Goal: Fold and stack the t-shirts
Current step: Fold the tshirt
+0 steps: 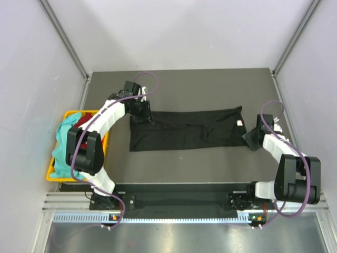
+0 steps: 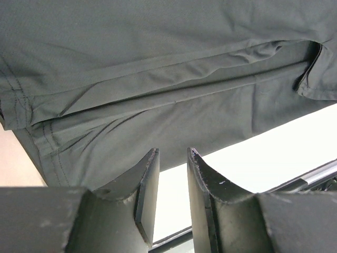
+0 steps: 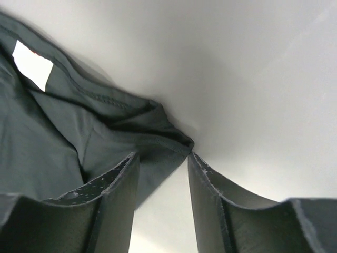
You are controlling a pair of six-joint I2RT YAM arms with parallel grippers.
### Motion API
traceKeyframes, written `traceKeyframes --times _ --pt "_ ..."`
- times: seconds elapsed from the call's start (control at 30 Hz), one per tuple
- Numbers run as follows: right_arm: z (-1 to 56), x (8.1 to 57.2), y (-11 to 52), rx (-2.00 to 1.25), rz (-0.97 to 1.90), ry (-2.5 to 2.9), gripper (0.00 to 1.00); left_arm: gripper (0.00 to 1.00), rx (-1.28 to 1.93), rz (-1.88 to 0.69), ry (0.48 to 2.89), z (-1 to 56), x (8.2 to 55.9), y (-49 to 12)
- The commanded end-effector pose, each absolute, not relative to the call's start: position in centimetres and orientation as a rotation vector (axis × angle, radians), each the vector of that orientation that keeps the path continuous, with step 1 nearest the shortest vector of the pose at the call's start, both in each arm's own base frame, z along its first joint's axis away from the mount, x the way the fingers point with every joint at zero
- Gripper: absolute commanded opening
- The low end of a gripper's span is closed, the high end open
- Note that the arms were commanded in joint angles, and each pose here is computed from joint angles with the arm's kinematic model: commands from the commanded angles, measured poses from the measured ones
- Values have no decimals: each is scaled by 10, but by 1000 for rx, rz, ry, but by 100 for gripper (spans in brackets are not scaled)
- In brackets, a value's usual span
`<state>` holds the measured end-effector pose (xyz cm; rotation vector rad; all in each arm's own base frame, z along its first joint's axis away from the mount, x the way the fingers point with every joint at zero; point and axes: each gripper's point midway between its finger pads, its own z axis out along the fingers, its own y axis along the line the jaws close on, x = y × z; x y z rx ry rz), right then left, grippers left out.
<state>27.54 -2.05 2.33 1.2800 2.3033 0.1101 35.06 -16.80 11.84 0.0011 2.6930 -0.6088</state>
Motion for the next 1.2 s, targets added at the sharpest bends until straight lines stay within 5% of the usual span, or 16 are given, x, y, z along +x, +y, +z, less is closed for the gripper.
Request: traceKeyframes --times 0.0,0.3,0.8,1.17 --pt "21 286 -32 1313 90 2221 42 33 20 -634 2619 138 355 -171" --pt "20 296 -62 1289 -16 2168 0 33 5 -635 2595 147 360 -173" --pt "31 454 -111 1012 146 2233 0 35 11 -511 2535 166 413 -170" --pt "51 587 -117 849 355 2120 2 36 60 -463 2679 96 424 -171"
